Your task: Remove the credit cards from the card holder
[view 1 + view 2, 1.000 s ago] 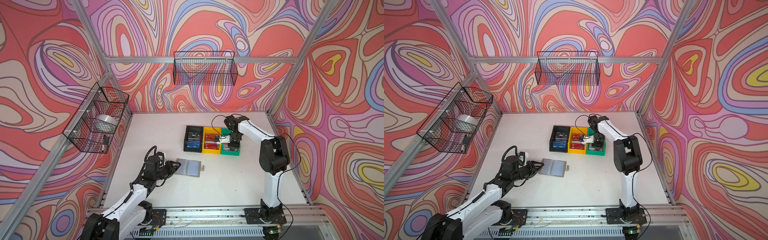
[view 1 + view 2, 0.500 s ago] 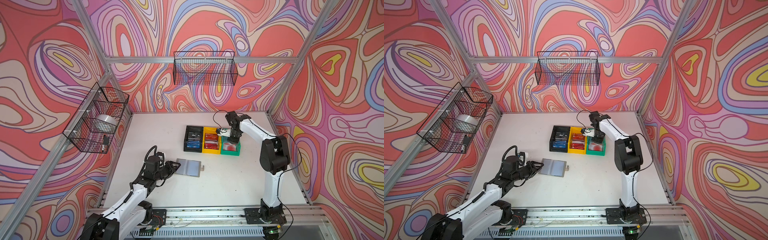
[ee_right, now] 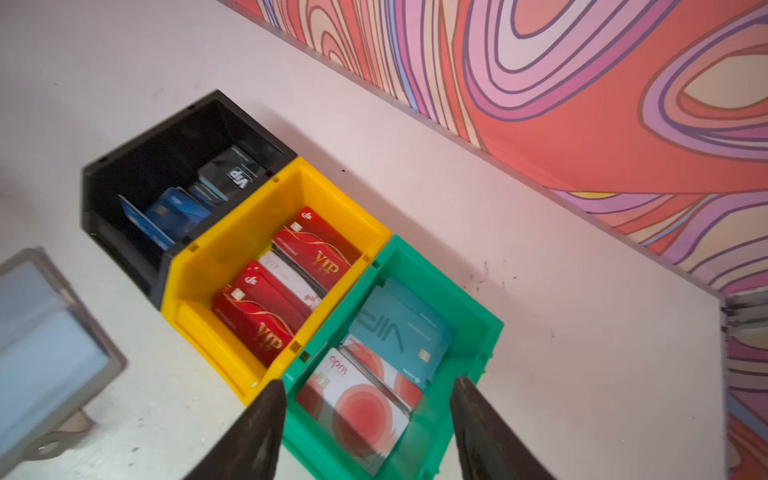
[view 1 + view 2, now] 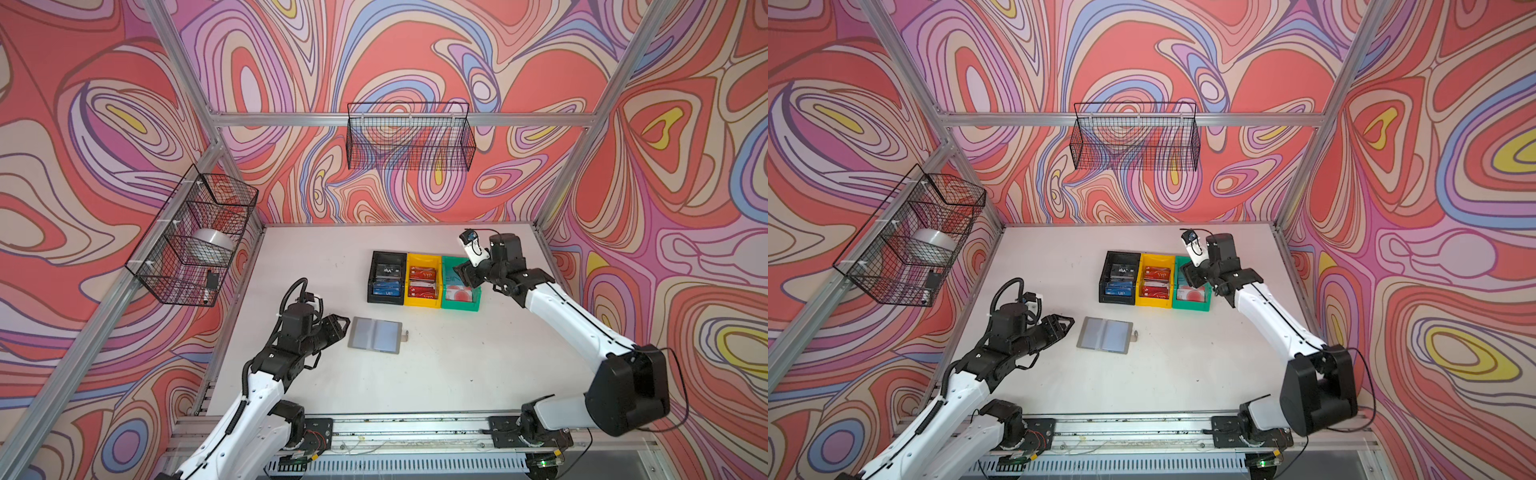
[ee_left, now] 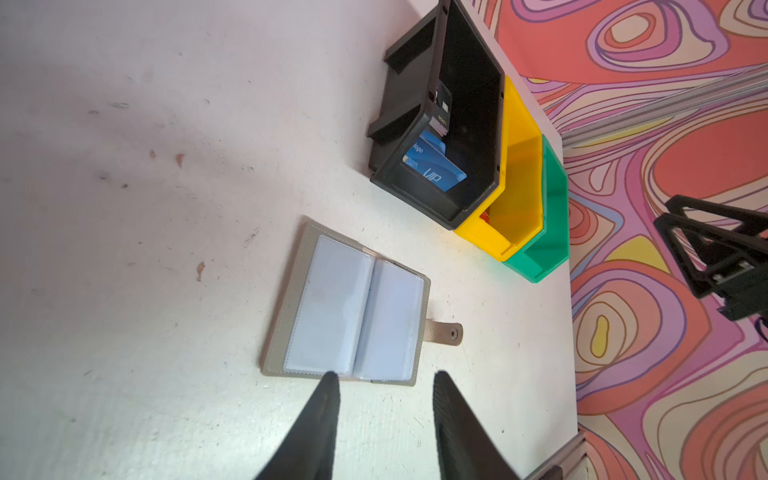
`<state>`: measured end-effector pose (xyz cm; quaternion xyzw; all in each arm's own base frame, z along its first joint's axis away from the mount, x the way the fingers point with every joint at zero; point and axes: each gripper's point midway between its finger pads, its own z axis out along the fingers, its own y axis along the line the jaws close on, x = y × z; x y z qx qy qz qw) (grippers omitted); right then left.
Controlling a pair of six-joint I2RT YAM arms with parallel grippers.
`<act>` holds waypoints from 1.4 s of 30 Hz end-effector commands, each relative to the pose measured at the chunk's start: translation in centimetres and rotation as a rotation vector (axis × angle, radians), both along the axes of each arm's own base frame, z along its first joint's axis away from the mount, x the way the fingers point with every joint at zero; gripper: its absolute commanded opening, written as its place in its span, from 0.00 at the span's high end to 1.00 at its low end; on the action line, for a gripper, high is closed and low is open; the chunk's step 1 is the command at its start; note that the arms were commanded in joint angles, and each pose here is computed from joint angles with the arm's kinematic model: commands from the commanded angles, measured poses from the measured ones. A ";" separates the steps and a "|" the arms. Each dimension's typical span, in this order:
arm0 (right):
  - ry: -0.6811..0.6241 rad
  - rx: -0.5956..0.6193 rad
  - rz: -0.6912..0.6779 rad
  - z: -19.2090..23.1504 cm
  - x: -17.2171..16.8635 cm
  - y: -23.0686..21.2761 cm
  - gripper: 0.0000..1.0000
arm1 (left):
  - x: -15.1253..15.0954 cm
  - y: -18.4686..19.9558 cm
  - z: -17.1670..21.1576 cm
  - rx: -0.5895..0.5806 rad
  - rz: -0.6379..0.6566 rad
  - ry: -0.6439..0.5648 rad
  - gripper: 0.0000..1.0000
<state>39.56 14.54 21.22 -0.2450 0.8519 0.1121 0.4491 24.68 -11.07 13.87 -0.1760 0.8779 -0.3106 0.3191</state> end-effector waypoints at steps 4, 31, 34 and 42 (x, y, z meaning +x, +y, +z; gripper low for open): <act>0.354 0.370 0.066 -3.7 -4.0 4.6 0.25 | -0.8 2.6 -1.1 0.167 0.043 0.058 0.54; -0.296 0.002 -0.443 -5.4 -0.1 -9.3 0.07 | 1.1 10.7 3.4 0.579 0.301 -0.215 0.00; -0.325 0.000 -0.459 -6.3 0.8 -10.0 0.07 | 1.4 10.9 1.7 0.613 0.294 -0.238 0.00; -0.325 0.013 -0.474 -9.6 2.9 -10.9 0.07 | 2.8 11.0 1.7 0.683 0.278 -0.351 0.00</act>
